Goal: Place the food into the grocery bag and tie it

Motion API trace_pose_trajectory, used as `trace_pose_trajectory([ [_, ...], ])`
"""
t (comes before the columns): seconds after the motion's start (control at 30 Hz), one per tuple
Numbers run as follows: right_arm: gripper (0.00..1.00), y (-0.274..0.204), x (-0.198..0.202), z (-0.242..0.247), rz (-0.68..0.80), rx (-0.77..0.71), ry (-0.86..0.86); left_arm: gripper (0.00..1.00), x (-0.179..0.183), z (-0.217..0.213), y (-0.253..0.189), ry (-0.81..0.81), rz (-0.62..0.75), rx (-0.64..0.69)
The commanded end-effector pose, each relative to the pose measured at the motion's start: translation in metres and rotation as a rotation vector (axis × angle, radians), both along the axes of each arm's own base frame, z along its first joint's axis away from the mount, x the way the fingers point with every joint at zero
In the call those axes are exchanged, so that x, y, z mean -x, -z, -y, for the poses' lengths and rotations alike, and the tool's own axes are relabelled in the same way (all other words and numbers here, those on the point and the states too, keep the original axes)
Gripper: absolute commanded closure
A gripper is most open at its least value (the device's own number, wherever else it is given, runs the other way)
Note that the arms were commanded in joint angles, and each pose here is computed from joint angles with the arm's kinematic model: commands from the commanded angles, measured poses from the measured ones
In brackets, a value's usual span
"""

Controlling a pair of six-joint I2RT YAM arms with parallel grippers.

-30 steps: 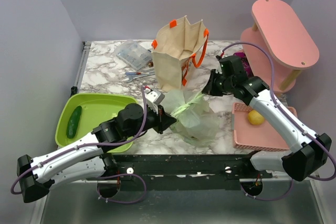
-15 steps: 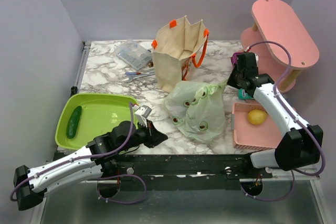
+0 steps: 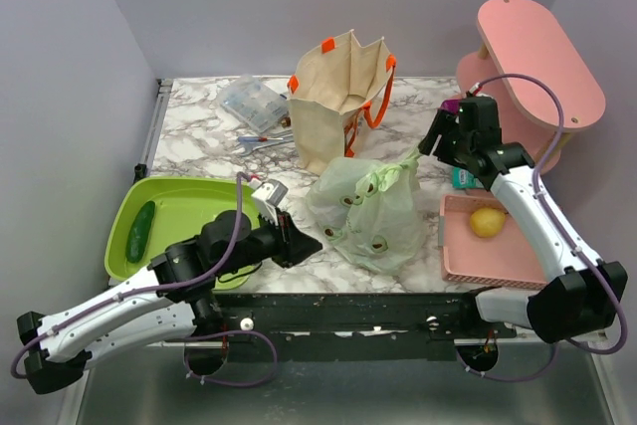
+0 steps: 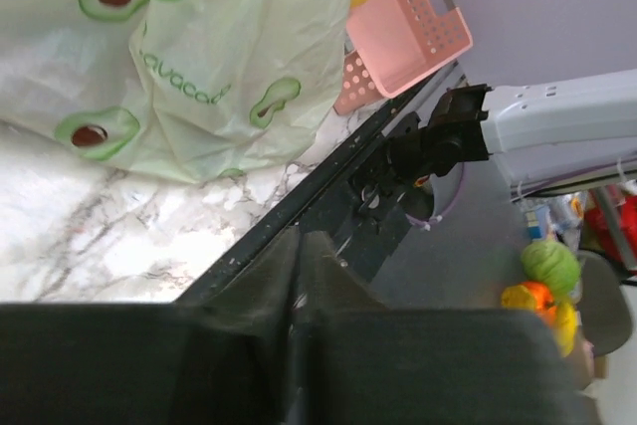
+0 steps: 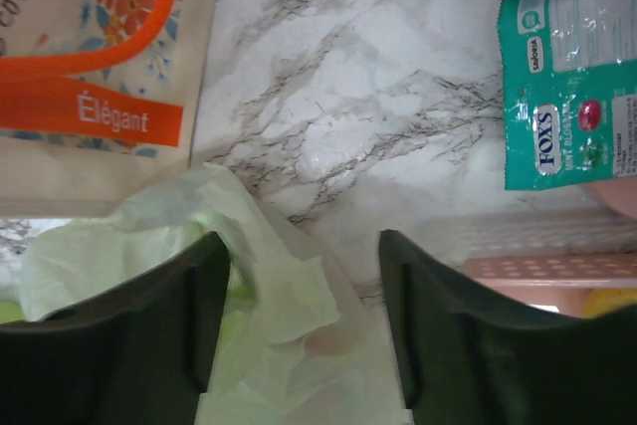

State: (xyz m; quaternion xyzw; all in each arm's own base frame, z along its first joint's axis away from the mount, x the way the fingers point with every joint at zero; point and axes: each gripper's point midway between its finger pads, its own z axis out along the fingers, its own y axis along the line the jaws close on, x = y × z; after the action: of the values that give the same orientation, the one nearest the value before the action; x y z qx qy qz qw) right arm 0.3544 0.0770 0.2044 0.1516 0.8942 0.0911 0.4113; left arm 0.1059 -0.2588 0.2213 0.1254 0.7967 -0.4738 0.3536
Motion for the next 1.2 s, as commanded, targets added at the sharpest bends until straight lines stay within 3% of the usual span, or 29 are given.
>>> trace_pose_trajectory([
  [0.0,0.26,-0.046,0.012,-0.001,0.068,-0.020,-0.021,0.66,-0.007,-0.017,-0.040,-0.042,0.102,-0.032],
  [0.17,0.24,-0.087,0.022,-0.003,0.142,-0.046,-0.048,0.02,-0.025,-0.043,-0.075,-0.167,0.207,-0.044],
  [0.47,0.22,-0.132,0.046,-0.024,0.254,-0.150,-0.173,0.01,-0.057,-0.101,-0.091,-0.488,0.265,-0.062],
  [0.53,0.21,-0.139,0.050,-0.026,0.273,-0.161,-0.187,0.02,-0.066,-0.125,-0.090,-0.619,0.236,-0.087],
  [0.67,0.19,-0.144,0.055,-0.025,0.290,-0.159,-0.190,0.01,-0.071,-0.156,-0.095,-0.730,0.225,-0.171],
  [0.87,0.19,-0.123,0.051,-0.013,0.243,-0.116,-0.127,0.01,-0.082,-0.167,-0.093,-0.724,0.336,-0.300],
  [1.17,0.16,-0.074,0.022,0.027,0.111,0.015,0.138,0.02,-0.094,-0.161,-0.033,-0.664,0.341,-0.424],
])
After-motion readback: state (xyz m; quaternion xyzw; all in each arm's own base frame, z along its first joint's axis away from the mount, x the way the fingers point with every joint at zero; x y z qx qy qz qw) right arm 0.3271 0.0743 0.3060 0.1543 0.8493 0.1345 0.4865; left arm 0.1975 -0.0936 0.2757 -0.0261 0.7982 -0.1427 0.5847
